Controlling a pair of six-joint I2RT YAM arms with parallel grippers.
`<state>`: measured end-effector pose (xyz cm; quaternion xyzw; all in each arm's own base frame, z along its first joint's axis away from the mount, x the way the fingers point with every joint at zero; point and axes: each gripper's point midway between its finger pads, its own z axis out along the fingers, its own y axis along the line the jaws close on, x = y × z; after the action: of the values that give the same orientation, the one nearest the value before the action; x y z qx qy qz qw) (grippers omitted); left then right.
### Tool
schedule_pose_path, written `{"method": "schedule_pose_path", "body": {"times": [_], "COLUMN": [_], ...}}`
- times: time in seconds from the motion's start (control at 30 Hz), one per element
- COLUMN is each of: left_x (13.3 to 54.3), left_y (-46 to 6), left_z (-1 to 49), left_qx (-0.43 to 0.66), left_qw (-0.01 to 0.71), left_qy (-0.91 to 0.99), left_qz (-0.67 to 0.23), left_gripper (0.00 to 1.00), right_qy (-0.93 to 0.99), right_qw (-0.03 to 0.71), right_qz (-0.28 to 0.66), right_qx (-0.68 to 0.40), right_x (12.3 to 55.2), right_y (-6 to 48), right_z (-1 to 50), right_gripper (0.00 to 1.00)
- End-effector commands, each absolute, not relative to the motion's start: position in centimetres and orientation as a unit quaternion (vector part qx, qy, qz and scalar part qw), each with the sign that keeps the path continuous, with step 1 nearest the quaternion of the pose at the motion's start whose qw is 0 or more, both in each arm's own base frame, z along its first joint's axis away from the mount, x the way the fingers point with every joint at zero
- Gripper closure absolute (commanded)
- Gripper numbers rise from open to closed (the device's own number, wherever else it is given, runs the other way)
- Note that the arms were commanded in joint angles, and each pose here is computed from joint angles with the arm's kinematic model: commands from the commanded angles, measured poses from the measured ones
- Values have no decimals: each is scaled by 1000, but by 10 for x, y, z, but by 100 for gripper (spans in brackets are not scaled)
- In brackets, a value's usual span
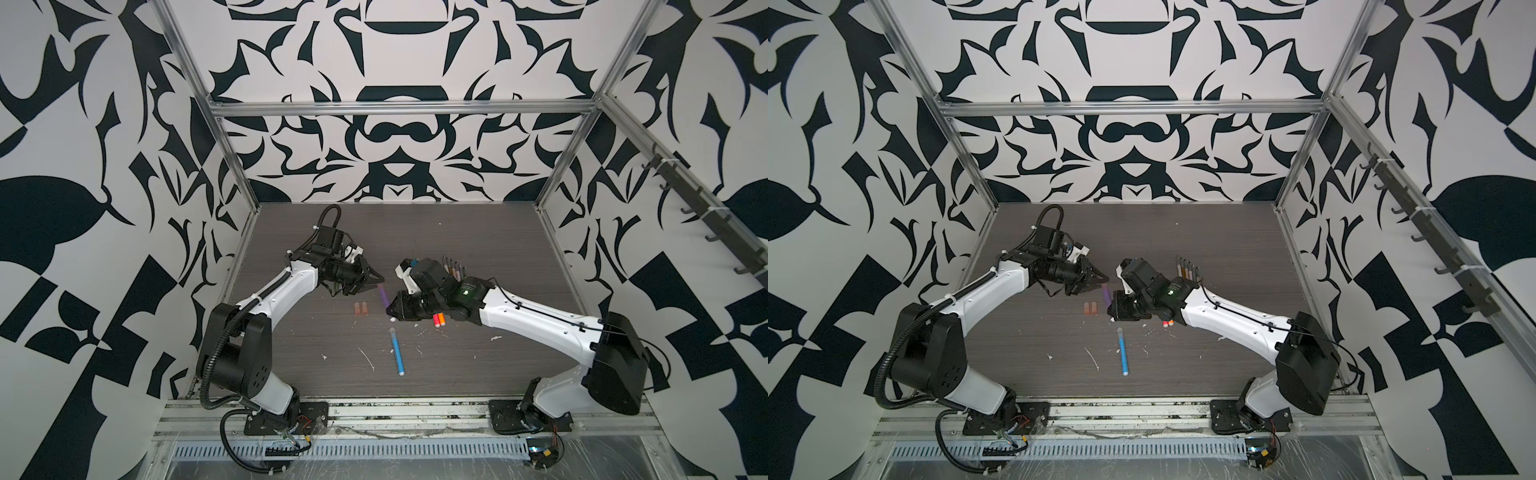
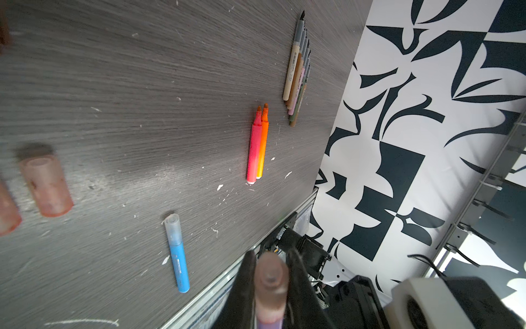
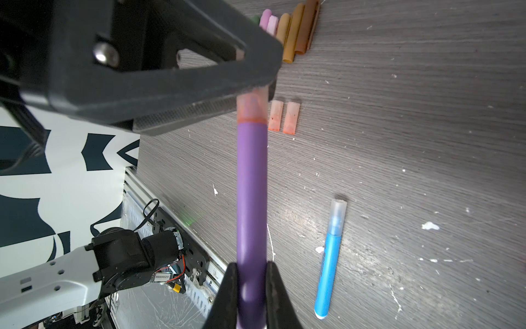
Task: Remove pen caps from pens
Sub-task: Open the pen cap on the pen.
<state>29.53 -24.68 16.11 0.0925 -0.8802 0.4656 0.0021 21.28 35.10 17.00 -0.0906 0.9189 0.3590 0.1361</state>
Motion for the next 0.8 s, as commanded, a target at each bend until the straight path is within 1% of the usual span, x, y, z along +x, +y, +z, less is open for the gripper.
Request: {"method": "schedule_pose_path", "body": {"times": [0.0,0.03,0.07,0.1,0.27,0.43,0.77], "left_x": [297,298,298,298,301,301,298], "left_y": [-255,-255,-255,-255,-256,-257,-257], "left_z": [176,177,178,180,187,190,191], "left_qx": [80,81,81,80,80,79,76], "left_qw": [5,5,3,3,-2,-1,2], "left_qy": [-872,-871,-871,-870,-867,-866,-864], "left_qz": [484,484,485,487,491,494,497], "left_gripper": [100,100,100,100,100,100,100], "right_qy": [906,906,905,905,906,906,906], "right_qw": [161,162,164,165,161,161,168], "right_qz": [382,382,382,383,381,381,380], "right_qx": [-89,-89,-89,-89,-89,-89,-83], "right_x": [223,223,224,224,224,224,231], "right_y": [360,360,360,360,360,362,362], "right_z": [192,192,193,192,189,188,190], "right_gripper": [90,82,77,75,74,78,77]}}
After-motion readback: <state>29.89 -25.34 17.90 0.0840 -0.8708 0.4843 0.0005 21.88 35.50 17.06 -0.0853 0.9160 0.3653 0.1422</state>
